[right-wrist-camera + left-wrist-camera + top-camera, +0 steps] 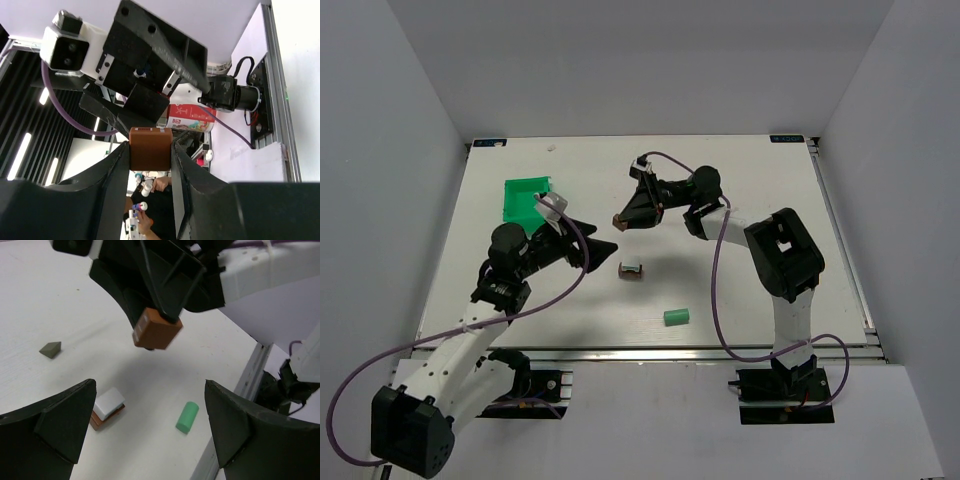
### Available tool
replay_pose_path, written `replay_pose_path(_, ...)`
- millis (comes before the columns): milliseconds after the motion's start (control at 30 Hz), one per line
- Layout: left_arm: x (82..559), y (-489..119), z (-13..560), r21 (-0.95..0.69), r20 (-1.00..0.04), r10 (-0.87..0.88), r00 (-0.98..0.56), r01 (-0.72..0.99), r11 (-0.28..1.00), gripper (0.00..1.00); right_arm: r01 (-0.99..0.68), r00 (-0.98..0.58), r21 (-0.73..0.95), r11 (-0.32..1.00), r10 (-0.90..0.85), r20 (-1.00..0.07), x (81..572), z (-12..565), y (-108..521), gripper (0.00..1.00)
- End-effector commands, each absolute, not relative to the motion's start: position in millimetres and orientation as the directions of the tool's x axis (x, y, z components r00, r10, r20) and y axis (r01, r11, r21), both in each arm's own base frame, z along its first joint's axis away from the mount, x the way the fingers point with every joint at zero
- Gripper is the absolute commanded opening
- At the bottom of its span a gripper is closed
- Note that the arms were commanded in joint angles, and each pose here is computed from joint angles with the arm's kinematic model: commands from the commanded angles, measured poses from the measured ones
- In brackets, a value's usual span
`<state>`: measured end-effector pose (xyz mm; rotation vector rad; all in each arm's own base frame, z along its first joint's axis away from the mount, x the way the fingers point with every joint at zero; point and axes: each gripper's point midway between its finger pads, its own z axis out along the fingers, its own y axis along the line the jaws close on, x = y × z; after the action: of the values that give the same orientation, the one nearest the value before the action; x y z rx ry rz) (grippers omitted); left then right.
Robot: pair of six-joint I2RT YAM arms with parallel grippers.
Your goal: Build the wood block tower
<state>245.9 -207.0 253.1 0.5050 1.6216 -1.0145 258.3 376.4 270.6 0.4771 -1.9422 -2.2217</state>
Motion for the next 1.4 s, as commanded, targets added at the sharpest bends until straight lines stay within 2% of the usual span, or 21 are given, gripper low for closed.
replay_pose_path(0, 270, -207, 279, -0.295, -0.955, -0.204, -0.215, 0.756, 0.584, 0.98, -0.478, -0.788, 0.775, -0.413, -0.187, -0.586, 236, 311, 364, 0.29)
replay_pose_path(167, 296, -219, 280, -0.269, -0.963, -0.173, -0.207, 0.758, 0.594, 0.94, -0.442, -0.824, 0.823, -0.358, -0.2, -0.53, 241, 306, 368, 0.29)
replay_pose_path(267, 301, -217, 286, -0.228, -0.973, -0.174, -0.152, 0.745, 0.627, 0.94, -0.431, -0.838, 0.836, -0.339, -0.194, -0.51, 245, 307, 370, 0.3)
replay_pose_path(400, 297, -226, 290, -0.187, -0.981, -0.151, -0.119, 0.776, 0.602, 0.94, -0.421, -0.856, 0.855, -0.303, -0.178, -0.485, 255, 304, 378, 0.3)
replay_pose_path(533, 282, -235, 285, -0.168, -0.985, -0.111, -0.128, 0.82, 0.547, 0.94, -0.501, -0.809, 0.809, -0.308, -0.166, -0.564, 257, 309, 377, 0.28)
replay_pose_path(633, 267, -225, 280, -0.183, -0.983, -0.099, -0.154, 0.806, 0.563, 0.94, -0.649, -0.677, 0.682, -0.338, -0.153, -0.72, 259, 318, 371, 0.28)
replay_pose_path(667, 263, -221, 277, -0.214, -0.977, -0.114, -0.182, 0.786, 0.58, 0.94, -0.711, -0.602, 0.606, -0.358, -0.137, -0.787, 259, 320, 369, 0.29)
replay_pose_path(767, 253, -198, 275, -0.326, -0.945, -0.221, -0.24, 0.678, 0.659, 0.97, -0.794, -0.449, 0.461, -0.395, -0.131, -0.884, 257, 325, 363, 0.31)
replay_pose_path(867, 245, -175, 285, -0.421, -0.907, -0.337, -0.253, 0.567, 0.708, 0.98, -0.821, -0.409, 0.427, -0.379, -0.132, -0.903, 264, 325, 358, 0.3)
replay_pose_path(900, 242, -166, 284, -0.46, -0.888, -0.371, -0.272, 0.511, 0.726, 0.98, -0.887, -0.241, 0.246, -0.391, -0.063, -0.969, 272, 323, 360, 0.3)
replay_pose_path(933, 250, -149, 293, -0.532, -0.847, -0.469, -0.25, 0.399, 0.747, 0.98, -0.887, -0.309, 0.327, -0.326, -0.106, -0.945, 276, 325, 361, 0.3)
replay_pose_path(967, 251, -142, 294, -0.549, -0.836, -0.493, -0.243, 0.363, 0.753, 0.98, -0.941, -0.252, 0.267, -0.209, -0.1, -0.963, 292, 322, 368, 0.3)
replay_pose_path(1000, 250, -139, 297, -0.547, -0.837, -0.494, -0.234, 0.355, 0.759, 0.98, -0.992, 0.031, -0.052, 0.113, -0.182, -0.983, 349, 306, 378, 0.31)
replay_pose_path(1067, 245, -141, 311, -0.532, -0.846, -0.49, -0.21, 0.396, 0.749, 0.98, -0.923, 0.106, -0.203, 0.327, -0.292, -0.95, 378, 308, 370, 0.28)
replay_pose_path(1200, 244, -142, 319, -0.522, -0.851, -0.49, -0.19, 0.416, 0.745, 0.98, -0.882, 0.226, -0.354, 0.312, -0.378, -0.898, 383, 312, 356, 0.24)
replay_pose_path(1233, 245, -141, 318, -0.513, -0.856, -0.48, -0.19, 0.411, 0.753, 0.98, -0.854, 0.321, -0.452, 0.256, -0.424, -0.847, 382, 307, 354, 0.24)
replay_pose_path(1300, 248, -135, 315, -0.512, -0.858, -0.474, -0.197, 0.366, 0.777, 0.98, -0.865, 0.41, -0.494, 0.089, -0.442, -0.798, 357, 283, 352, 0.24)
replay_pose_path(1333, 249, -134, 313, -0.494, -0.869, -0.453, -0.197, 0.362, 0.79, 0.98, -0.808, 0.537, -0.589, -0.032, -0.452, -0.712, 349, 274, 348, 0.25)
replay_pose_path(1367, 252, -127, 307, -0.491, -0.871, -0.447, -0.204, 0.317, 0.812, 0.98, -0.827, 0.532, -0.549, -0.118, -0.478, -0.699, 332, 248, 340, 0.25)
